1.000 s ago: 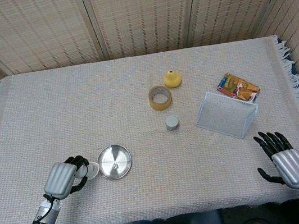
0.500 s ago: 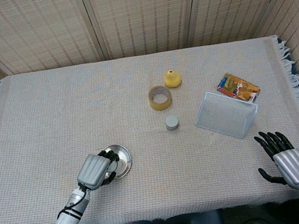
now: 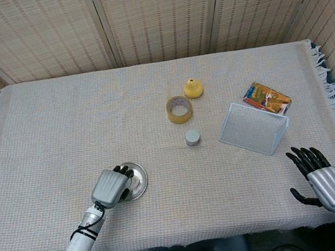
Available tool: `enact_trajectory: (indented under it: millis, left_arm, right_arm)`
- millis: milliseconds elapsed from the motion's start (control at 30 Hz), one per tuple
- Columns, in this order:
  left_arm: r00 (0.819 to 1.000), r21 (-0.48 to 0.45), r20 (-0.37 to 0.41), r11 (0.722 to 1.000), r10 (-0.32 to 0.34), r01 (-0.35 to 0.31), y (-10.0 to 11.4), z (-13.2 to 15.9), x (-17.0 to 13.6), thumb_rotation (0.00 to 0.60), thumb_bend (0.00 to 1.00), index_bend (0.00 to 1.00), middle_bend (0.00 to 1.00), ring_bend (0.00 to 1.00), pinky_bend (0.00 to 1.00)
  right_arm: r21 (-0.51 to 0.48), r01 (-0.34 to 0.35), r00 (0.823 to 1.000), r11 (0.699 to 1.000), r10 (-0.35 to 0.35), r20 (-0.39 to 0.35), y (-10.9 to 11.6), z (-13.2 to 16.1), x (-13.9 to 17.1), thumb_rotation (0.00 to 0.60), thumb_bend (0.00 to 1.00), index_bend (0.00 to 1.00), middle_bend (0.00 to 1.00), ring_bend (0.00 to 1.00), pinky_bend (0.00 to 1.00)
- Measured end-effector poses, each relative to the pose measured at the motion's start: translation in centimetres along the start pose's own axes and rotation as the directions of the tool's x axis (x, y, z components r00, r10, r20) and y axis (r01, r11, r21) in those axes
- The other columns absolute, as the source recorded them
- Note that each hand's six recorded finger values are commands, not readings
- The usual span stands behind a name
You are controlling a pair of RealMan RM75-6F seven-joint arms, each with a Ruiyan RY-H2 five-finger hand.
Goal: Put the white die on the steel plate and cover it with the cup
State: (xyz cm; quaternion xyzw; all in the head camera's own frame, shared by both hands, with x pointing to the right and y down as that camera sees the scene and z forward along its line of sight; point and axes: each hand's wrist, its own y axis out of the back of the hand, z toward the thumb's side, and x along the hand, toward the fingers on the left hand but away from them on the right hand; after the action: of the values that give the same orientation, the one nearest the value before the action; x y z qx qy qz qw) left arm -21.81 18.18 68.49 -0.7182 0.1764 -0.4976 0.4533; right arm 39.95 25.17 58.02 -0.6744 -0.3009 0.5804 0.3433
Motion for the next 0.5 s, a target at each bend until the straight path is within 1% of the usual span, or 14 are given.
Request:
enact_trajectory:
  millis: [67, 200, 300, 500]
  left_arm:
    - [1.0, 0.018, -0.009, 1.0, 0.002, -0.002, -0.1, -0.3, 0.2, 0.6, 0.37, 0.41, 0.56, 0.5, 0.75]
    - [0.999, 0.059, -0.036, 0.998, 0.033, -0.031, 0.0, -1.1, 0.7, 0.6, 0.37, 0.42, 0.58, 0.52, 0.77]
    - [0.998, 0.053, -0.047, 0.998, 0.046, -0.044, 0.3, -1.4, 0.9, 0.6, 0.37, 0.42, 0.58, 0.52, 0.77]
    - [0.997, 0.044, -0.072, 0.999, 0.018, -0.015, 0.1, -2.3, 1.1, 0.6, 0.37, 0.42, 0.59, 0.52, 0.77]
  right_arm:
    - [-0.001, -0.001, 1.0, 1.0, 0.001, -0.001, 0.0, 0.0, 0.0, 0.451, 0.27, 0.0, 0.0, 0.0, 0.0]
    - [0.0, -0.003, 1.0, 1.0, 0.003, 0.001, -0.1, 0.0, 0.0, 0.452, 0.27, 0.0, 0.0, 0.0, 0.0]
    - [0.001, -0.002, 1.0, 1.0, 0.002, 0.003, -0.1, 0.0, 0.0, 0.449, 0.27, 0.0, 0.0, 0.0, 0.0]
    - [0.001, -0.002, 1.0, 1.0, 0.002, 0.002, 0.0, 0.0, 0.0, 0.451, 0.27, 0.0, 0.0, 0.0, 0.0]
